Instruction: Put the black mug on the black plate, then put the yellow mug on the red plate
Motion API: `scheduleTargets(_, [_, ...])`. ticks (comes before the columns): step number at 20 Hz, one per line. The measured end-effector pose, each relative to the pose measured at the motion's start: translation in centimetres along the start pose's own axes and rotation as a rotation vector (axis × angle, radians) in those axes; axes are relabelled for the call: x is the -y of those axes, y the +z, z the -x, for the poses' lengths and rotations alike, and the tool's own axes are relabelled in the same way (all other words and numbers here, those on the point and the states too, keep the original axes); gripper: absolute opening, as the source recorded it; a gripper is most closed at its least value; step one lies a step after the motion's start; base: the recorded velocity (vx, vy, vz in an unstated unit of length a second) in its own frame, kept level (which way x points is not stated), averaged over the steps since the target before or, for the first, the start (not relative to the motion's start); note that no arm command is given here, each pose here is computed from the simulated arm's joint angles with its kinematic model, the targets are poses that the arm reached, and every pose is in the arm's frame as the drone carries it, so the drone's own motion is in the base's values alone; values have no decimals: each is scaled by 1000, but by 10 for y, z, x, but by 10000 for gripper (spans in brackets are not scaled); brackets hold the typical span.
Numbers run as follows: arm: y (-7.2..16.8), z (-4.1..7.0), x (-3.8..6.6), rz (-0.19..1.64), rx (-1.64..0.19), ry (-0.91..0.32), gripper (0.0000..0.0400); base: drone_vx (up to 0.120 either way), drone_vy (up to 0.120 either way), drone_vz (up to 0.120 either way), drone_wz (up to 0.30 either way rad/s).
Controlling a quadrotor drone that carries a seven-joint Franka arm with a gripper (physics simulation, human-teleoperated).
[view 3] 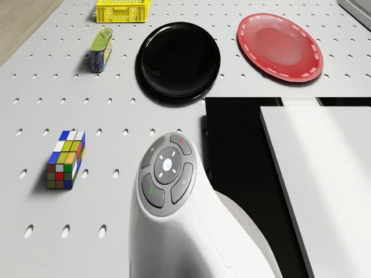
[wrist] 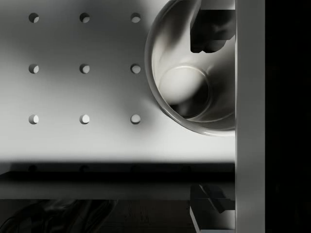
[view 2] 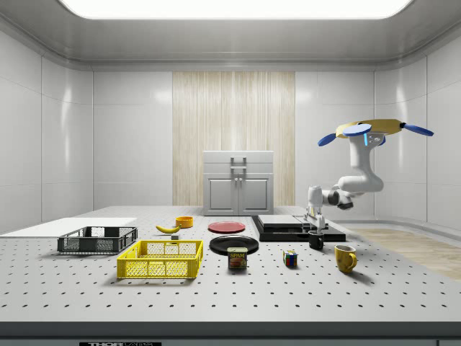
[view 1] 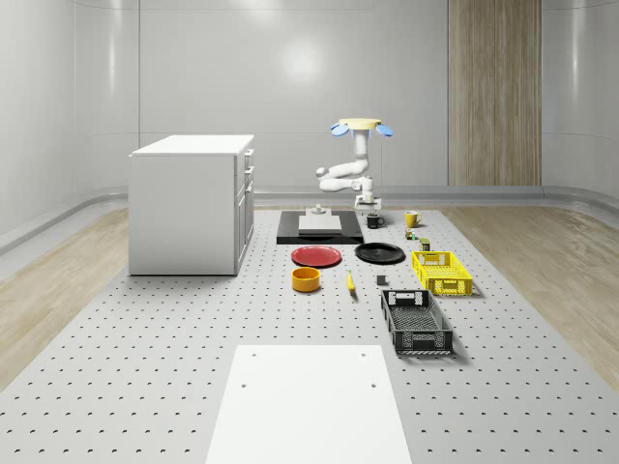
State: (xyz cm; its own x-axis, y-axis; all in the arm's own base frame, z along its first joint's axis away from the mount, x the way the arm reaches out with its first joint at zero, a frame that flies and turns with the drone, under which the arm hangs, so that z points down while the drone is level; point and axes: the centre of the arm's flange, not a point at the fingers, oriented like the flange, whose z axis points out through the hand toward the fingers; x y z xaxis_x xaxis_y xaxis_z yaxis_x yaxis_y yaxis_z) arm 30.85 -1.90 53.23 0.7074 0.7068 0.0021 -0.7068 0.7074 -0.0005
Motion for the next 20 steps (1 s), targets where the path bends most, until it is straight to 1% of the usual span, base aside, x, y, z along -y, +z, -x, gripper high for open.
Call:
scheduleTargets(4, [1, -7, 5, 0, 0, 0, 400, 0, 0, 0, 0])
scheduleTargets(7, [4, -10, 7, 0, 0, 0, 400, 0, 0, 0, 0])
scheduleTargets(14, [14, -13, 9, 0, 0, 0, 400, 0, 0, 0, 0])
scheduleTargets(20, [17, -13, 9, 0, 0, 0, 400, 0, 0, 0, 0])
